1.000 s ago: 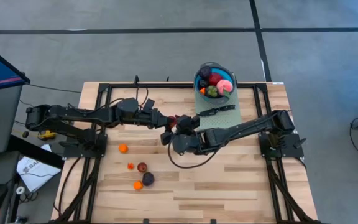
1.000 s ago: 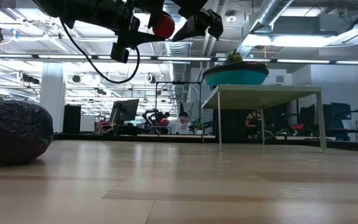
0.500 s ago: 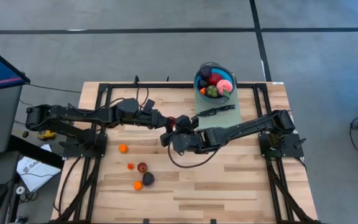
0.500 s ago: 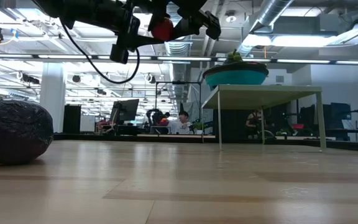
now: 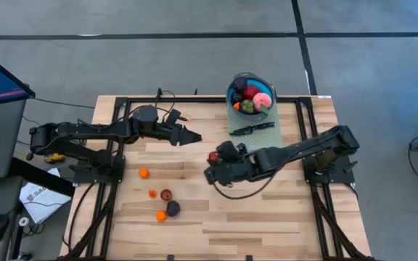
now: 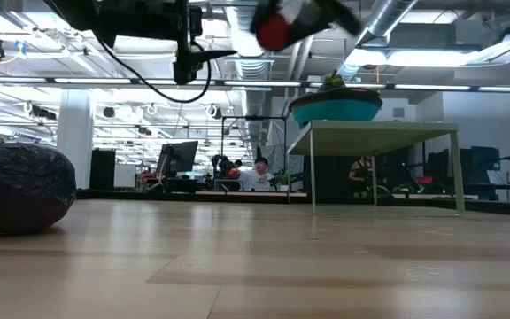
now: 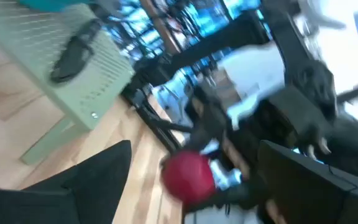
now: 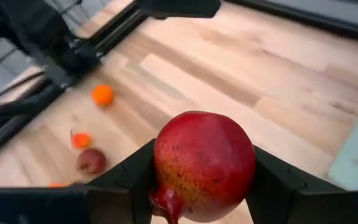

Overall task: Pick & Place Fruit
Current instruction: Put the top red pomegranate into the blue strainer bowl on the shelf

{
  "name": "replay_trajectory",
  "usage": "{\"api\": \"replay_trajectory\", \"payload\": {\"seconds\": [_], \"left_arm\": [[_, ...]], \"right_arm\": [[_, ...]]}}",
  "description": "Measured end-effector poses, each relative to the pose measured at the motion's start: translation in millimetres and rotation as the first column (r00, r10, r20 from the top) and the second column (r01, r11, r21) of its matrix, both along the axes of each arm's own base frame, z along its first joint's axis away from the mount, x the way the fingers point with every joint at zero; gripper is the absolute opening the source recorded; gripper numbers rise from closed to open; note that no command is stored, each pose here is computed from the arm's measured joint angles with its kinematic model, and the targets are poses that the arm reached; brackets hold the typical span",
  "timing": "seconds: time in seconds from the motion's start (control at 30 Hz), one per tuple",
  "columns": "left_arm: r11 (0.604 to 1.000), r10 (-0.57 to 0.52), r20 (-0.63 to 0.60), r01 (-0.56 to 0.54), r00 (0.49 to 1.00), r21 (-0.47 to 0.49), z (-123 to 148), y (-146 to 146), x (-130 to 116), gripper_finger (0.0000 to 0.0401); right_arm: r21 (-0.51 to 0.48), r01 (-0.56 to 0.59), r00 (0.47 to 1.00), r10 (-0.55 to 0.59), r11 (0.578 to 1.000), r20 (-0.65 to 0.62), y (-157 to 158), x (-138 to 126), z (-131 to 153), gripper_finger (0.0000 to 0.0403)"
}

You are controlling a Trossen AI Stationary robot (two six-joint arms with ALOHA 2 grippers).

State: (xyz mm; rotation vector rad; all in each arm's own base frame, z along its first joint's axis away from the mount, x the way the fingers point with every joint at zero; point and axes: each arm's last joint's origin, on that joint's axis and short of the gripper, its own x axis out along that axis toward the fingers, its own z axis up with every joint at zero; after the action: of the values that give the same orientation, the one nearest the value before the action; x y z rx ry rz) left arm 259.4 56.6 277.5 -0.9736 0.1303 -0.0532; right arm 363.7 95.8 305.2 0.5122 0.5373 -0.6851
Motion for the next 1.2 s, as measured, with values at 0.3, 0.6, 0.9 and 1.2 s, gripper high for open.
{"api": "replay_trajectory", "payload": {"seconds": [0.3,0.6,0.9,1.2], "left_arm": [[0.953,-0.243,0.051,0.229,0.969,0.196,7,-19,-4,0.0326],[0.938,-0.278,0.057,0.258,0.959,0.231,8,-28,-4,0.0311],[0.941,-0.269,0.057,0.249,0.962,0.229,8,-28,-4,0.0303],[0.956,-0.207,0.055,0.190,0.977,0.225,8,-26,-3,0.0301]], "right_arm": [[0.223,-0.032,0.996,0.011,0.974,0.092,-40,-80,83,0.0183],[0.235,0.211,0.970,-0.233,0.949,0.068,-161,-141,113,0.0193],[0.250,0.254,0.967,-0.241,0.934,-0.084,-275,-155,82,0.0194],[0.288,0.277,0.946,-0.206,0.917,-0.252,-329,-148,36,0.0204]]}}
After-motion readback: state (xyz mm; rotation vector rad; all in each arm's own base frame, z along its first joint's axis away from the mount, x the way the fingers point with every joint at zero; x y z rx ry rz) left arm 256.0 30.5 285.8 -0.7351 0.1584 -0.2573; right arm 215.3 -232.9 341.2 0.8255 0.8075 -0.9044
